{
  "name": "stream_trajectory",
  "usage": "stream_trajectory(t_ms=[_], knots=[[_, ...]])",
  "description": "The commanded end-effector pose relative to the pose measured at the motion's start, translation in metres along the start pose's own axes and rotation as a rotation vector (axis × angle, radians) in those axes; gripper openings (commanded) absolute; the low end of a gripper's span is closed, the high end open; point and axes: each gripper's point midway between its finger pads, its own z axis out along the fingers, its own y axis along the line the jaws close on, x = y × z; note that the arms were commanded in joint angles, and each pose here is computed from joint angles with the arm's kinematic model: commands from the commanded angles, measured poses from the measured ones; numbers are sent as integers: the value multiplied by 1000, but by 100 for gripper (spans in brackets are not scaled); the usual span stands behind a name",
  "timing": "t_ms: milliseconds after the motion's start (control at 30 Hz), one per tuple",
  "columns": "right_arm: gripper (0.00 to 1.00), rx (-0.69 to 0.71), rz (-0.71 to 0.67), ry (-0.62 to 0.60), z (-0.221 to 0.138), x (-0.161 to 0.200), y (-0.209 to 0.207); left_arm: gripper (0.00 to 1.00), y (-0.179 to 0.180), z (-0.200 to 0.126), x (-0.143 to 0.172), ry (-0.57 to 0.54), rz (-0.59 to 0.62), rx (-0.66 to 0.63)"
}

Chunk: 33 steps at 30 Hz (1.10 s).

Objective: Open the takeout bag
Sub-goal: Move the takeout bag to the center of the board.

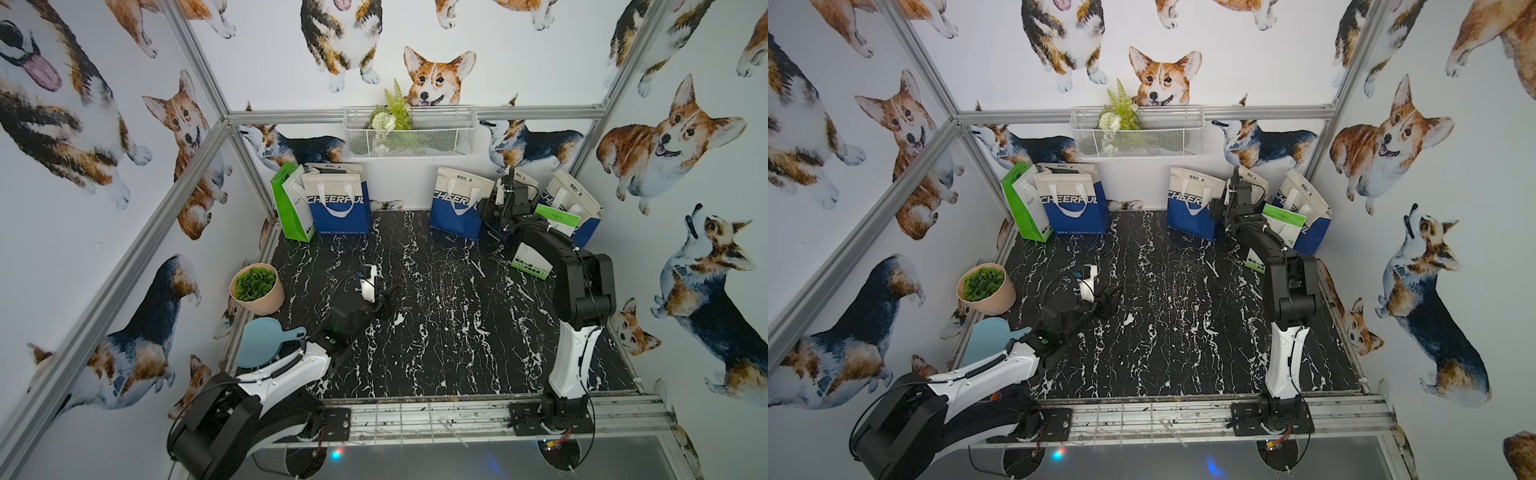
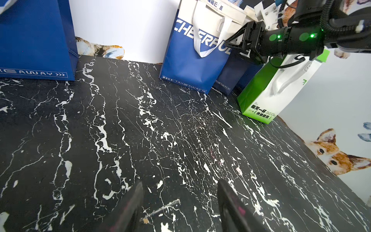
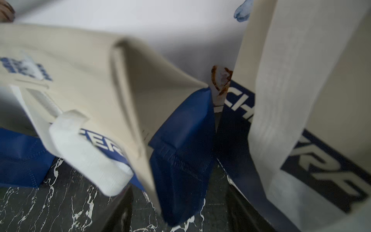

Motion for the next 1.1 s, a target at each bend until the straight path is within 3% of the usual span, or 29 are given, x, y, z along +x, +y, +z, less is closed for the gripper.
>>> stream_trajectory(t_ms=[0,100,167,267,400,500,700,1067], knots=[[69,-128,11,25,8,0,12,61,-4,3,-3,-4,13,12],[64,-227,32,22,14,1,23,60,-5,5,-2,3,15,18],[55,-285,30,30,16,2,32,60,-4,6,-1,5,16,16],[40,-341,38,42,20,4,40,59,-5,6,-1,6,17,18],[10,-370,31,58,18,11,45,59,-4,6,0,7,17,17],[0,-374,21,62,11,17,49,59,-4,5,0,7,18,18],[0,-409,7,51,-18,39,68,58,-6,5,0,7,13,30],[0,-485,-9,117,-94,129,111,58,-14,2,9,8,-44,93]])
